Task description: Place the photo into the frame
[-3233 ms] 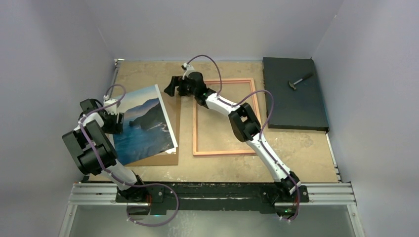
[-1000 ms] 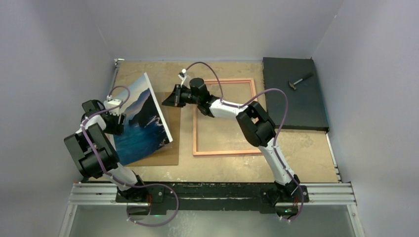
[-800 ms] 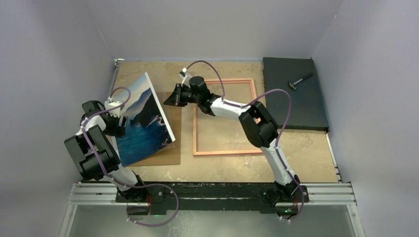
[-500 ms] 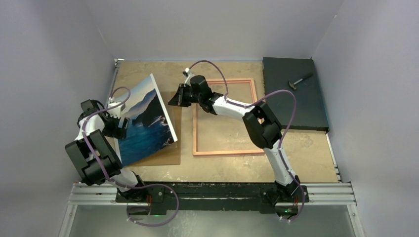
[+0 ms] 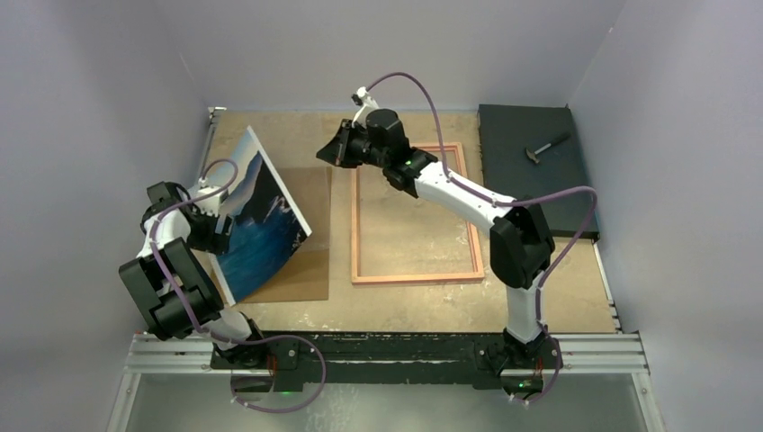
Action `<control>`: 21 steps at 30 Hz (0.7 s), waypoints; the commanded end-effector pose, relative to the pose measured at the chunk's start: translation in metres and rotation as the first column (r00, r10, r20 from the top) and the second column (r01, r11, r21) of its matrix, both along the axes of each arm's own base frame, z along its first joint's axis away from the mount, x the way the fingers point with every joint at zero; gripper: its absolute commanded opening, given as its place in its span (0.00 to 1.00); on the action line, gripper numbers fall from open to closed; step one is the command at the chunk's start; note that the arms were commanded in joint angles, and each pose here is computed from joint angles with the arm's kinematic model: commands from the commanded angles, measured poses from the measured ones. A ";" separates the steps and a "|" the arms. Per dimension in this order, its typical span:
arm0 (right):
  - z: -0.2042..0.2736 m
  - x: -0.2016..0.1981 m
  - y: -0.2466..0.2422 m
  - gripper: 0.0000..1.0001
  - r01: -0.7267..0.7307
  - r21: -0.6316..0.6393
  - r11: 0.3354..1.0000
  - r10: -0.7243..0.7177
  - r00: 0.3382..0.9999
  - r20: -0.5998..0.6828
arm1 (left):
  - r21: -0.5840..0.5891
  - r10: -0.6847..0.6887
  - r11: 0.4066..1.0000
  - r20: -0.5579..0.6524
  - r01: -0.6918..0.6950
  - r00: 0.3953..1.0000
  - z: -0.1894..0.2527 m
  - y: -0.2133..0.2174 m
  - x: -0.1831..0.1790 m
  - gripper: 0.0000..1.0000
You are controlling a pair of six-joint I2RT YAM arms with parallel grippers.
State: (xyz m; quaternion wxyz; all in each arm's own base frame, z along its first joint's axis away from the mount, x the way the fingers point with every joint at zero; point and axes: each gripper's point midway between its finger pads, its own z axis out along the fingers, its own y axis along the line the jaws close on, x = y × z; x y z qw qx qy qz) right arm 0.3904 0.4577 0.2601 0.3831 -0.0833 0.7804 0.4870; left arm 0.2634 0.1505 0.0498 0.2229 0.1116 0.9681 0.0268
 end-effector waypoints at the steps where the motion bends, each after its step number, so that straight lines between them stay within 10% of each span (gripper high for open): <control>1: 0.026 0.001 -0.023 0.00 0.069 -0.044 0.997 -0.065 0.995 0.071 | 0.016 -0.013 1.000 -0.022 0.013 1.000 -0.016 0.000 -0.004 0.85; 21: 0.131 -0.004 -0.127 0.00 0.317 -0.114 0.941 -0.280 0.924 0.259 | 0.035 -0.078 0.996 -0.081 0.081 0.994 -0.048 -0.032 -0.011 0.74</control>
